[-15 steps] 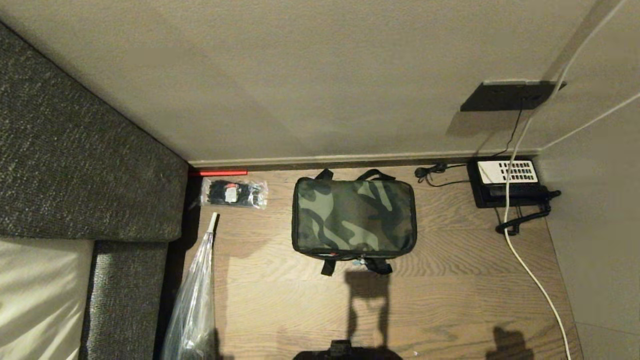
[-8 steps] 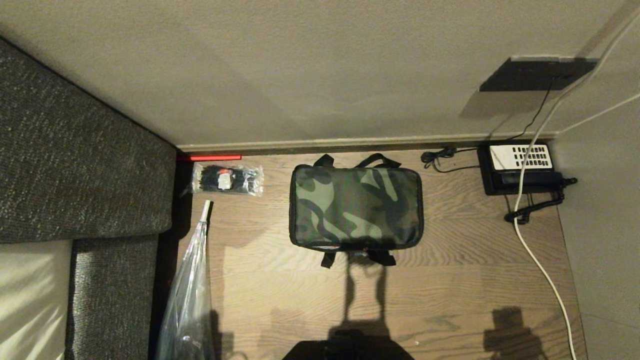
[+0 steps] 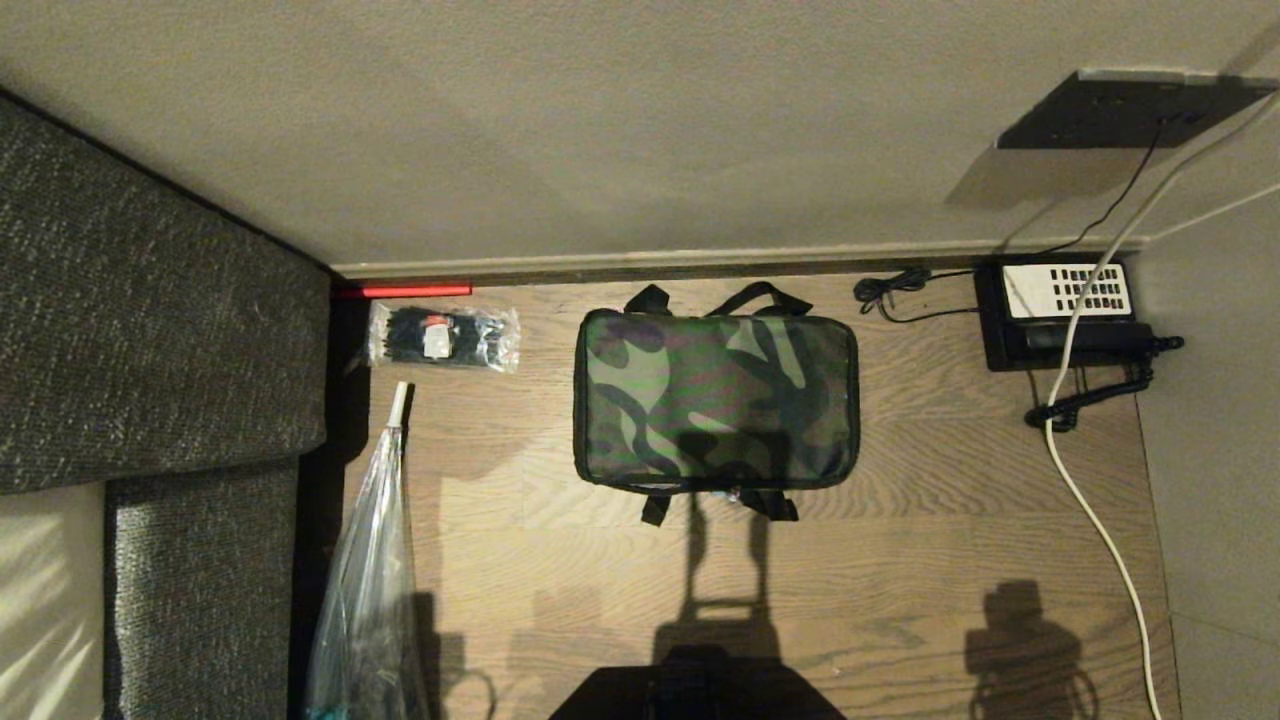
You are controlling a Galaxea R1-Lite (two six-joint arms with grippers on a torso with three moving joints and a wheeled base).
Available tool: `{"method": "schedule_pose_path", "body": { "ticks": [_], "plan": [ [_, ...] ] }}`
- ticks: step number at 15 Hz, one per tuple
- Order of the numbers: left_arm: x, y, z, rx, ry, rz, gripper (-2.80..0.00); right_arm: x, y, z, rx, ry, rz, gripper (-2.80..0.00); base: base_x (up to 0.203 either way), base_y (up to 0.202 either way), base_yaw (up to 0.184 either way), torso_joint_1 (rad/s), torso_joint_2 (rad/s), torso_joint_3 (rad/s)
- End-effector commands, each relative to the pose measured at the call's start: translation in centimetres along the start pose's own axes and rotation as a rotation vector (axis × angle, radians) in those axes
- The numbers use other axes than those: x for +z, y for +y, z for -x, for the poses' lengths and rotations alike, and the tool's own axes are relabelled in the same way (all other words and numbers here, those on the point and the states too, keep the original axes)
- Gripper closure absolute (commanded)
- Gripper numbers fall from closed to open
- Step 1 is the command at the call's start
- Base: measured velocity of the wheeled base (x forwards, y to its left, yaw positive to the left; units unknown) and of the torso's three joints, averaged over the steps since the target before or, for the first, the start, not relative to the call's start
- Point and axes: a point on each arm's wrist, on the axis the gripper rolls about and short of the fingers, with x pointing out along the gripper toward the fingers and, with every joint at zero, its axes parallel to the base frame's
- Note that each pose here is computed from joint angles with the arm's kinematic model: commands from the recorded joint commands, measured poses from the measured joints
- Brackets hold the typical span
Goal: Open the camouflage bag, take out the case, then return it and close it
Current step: Open the top of the storage box
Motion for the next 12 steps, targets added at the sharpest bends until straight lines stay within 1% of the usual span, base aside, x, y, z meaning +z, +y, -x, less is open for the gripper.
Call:
{"method": "schedule_pose_path", "body": {
  "ticks": [1, 2, 3, 4, 6, 7, 8, 9, 10, 11, 12],
  "plan": [
    [-0.1, 0.0, 0.0, 0.001, 0.001, -0.001, 0.0, -0.1, 0.0, 0.0, -0.008, -0.006, 0.008, 0.0, 0.0, 0.0, 0.0, 0.0, 0.0, 0.0],
    [-0.1, 0.0, 0.0, 0.001, 0.001, -0.001, 0.0, -0.1, 0.0, 0.0, -0.003, -0.006, 0.025, 0.0, 0.0, 0.0, 0.0, 0.0, 0.0, 0.0],
    [-0.1, 0.0, 0.0, 0.001, 0.001, 0.001, 0.0, 0.2, 0.0, 0.1, -0.006, -0.026, 0.03, 0.0, 0.0, 0.0, 0.0, 0.0, 0.0, 0.0],
    [-0.1, 0.0, 0.0, 0.001, 0.001, -0.001, 0.0, 1.1, -0.1, 0.5, -0.009, -0.054, 0.027, 0.0, 0.0, 0.0, 0.0, 0.0, 0.0, 0.0],
    [-0.1, 0.0, 0.0, 0.001, 0.001, 0.001, 0.0, 4.4, -0.2, 3.0, -0.009, -0.101, -0.014, 0.0, 0.0, 0.0, 0.0, 0.0, 0.0, 0.0],
    [-0.1, 0.0, 0.0, 0.001, 0.003, 0.001, 0.0, 5.6, -0.2, 4.8, -0.002, -0.076, -0.034, 0.0, 0.0, 0.0, 0.0, 0.0, 0.0, 0.0],
    [-0.1, 0.0, 0.0, 0.001, 0.001, 0.001, 0.0, 6.5, -0.2, 6.7, 0.024, -0.032, -0.05, 0.0, 0.0, 0.0, 0.0, 0.0, 0.0, 0.0],
    [-0.1, 0.0, 0.0, 0.001, 0.001, 0.001, 0.0, 6.7, -0.1, 8.5, 0.067, 0.032, -0.066, 0.0, 0.0, 0.0, 0.0, 0.0, 0.0, 0.0],
    [-0.1, 0.0, 0.0, 0.001, 0.001, -0.001, 0.0, 6.7, 0.1, 9.4, 0.112, 0.096, -0.08, 0.0, 0.0, 0.0, 0.0, 0.0, 0.0, 0.0],
    [-0.1, 0.0, 0.0, 0.001, 0.001, 0.0, 0.0, 7.2, 0.1, 9.3, 0.132, 0.152, -0.093, 0.0, 0.0, 0.0, 0.0, 0.0, 0.0, 0.0],
    [-0.1, 0.0, 0.0, 0.001, 0.001, 0.001, 0.0, 8.5, 0.0, 8.6, 0.143, 0.193, -0.113, 0.0, 0.0, 0.0, 0.0, 0.0, 0.0, 0.0]
  ]
}}
